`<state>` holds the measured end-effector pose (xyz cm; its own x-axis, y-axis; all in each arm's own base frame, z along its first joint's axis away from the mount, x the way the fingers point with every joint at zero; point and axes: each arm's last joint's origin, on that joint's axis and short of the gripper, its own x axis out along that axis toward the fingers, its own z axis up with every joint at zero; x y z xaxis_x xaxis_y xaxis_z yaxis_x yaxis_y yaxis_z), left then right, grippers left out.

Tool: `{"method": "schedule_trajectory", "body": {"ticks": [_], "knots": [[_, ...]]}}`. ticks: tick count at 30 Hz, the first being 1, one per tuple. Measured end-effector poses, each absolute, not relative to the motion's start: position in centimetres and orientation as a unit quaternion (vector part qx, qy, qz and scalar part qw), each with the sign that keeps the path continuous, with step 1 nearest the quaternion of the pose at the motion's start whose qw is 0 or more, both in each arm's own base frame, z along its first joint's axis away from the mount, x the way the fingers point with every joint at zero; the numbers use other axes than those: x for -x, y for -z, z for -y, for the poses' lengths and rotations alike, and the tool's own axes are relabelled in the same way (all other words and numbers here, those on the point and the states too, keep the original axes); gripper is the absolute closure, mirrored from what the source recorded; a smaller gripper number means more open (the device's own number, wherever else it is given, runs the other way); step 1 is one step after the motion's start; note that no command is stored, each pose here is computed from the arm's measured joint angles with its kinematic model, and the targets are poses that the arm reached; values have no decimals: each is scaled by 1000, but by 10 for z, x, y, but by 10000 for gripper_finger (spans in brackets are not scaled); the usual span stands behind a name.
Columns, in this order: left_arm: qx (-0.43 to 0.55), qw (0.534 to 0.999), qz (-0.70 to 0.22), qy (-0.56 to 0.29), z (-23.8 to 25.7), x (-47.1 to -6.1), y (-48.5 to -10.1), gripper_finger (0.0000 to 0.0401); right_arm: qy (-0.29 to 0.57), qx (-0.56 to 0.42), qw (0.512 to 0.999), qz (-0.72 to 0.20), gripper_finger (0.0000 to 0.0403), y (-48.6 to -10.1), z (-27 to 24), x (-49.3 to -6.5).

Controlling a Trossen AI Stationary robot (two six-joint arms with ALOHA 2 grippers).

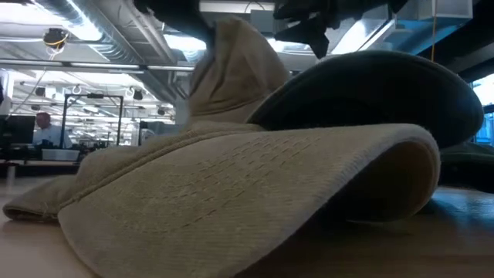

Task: Pick & Place hat
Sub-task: Put the left brown cap into the right transparent bin

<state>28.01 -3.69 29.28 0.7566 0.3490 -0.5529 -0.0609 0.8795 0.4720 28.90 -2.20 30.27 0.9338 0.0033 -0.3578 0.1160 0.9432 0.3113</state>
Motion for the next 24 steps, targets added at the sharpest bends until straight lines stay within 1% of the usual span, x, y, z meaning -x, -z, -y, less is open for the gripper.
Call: {"method": "schedule_trajectory", "body": {"ticks": [7, 13, 16, 24], "knots": [[-341, 873, -325, -124, 30, -313, -274, 397, 40, -222, 958, -175, 194, -302, 22, -292], [-441, 819, -328, -166, 28, -334, -259, 397, 56, -254, 947, -191, 194, -284, 26, -307], [-457, 807, -332, -169, 28, -337, -256, 397, 68, -266, 940, -204, 194, -275, 30, -312], [-455, 808, -330, -177, 28, -336, -259, 397, 68, -270, 941, -191, 194, -275, 34, -315]]}}
